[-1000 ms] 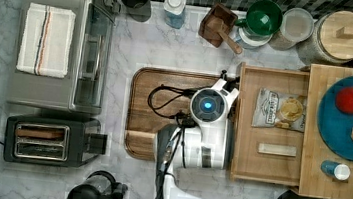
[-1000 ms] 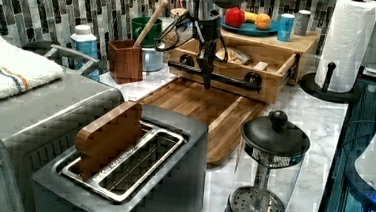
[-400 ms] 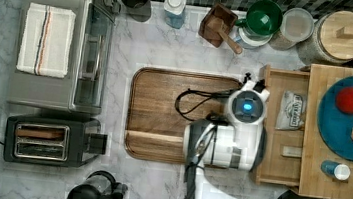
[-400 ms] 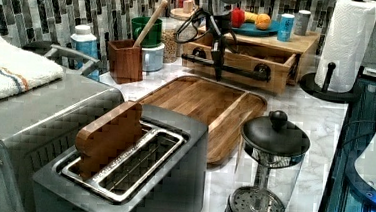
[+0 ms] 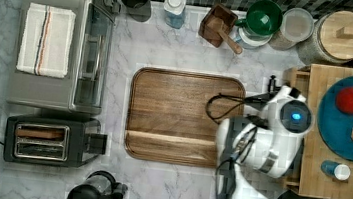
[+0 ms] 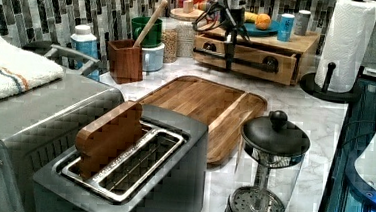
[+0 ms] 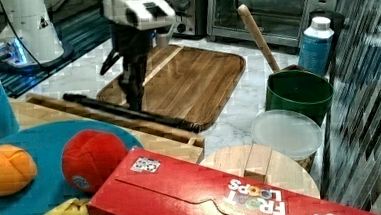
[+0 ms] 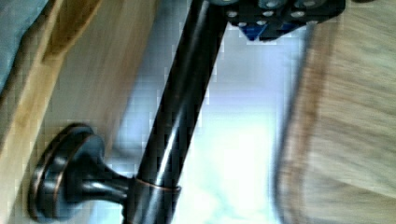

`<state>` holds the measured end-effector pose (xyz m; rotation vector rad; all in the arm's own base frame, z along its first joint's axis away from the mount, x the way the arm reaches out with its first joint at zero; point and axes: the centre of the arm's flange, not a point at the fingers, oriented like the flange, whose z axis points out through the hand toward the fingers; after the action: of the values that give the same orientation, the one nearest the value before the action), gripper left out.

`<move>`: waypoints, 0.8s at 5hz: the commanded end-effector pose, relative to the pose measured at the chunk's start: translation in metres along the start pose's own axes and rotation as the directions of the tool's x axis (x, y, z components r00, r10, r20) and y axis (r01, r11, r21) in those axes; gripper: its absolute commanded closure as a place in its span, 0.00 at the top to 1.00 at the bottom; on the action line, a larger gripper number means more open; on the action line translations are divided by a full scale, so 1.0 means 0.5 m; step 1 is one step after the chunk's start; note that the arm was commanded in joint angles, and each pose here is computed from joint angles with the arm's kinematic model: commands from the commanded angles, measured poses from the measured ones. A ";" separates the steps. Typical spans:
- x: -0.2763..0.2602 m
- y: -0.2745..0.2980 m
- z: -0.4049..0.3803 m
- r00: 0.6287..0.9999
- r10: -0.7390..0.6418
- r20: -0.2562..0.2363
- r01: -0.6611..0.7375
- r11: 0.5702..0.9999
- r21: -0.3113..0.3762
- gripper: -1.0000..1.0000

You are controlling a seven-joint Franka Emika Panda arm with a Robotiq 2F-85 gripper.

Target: Close the drawer.

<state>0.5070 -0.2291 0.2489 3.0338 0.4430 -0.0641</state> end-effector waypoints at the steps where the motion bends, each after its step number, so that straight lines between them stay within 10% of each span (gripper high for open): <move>1: -0.090 0.266 -0.089 0.981 0.163 -0.103 -0.178 0.973 -0.148 0.00; 4: -0.090 0.266 -0.089 0.981 0.164 -0.103 -0.178 0.973 -0.148 0.00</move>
<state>0.5094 -0.2690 0.2482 3.0344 0.3487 -0.0471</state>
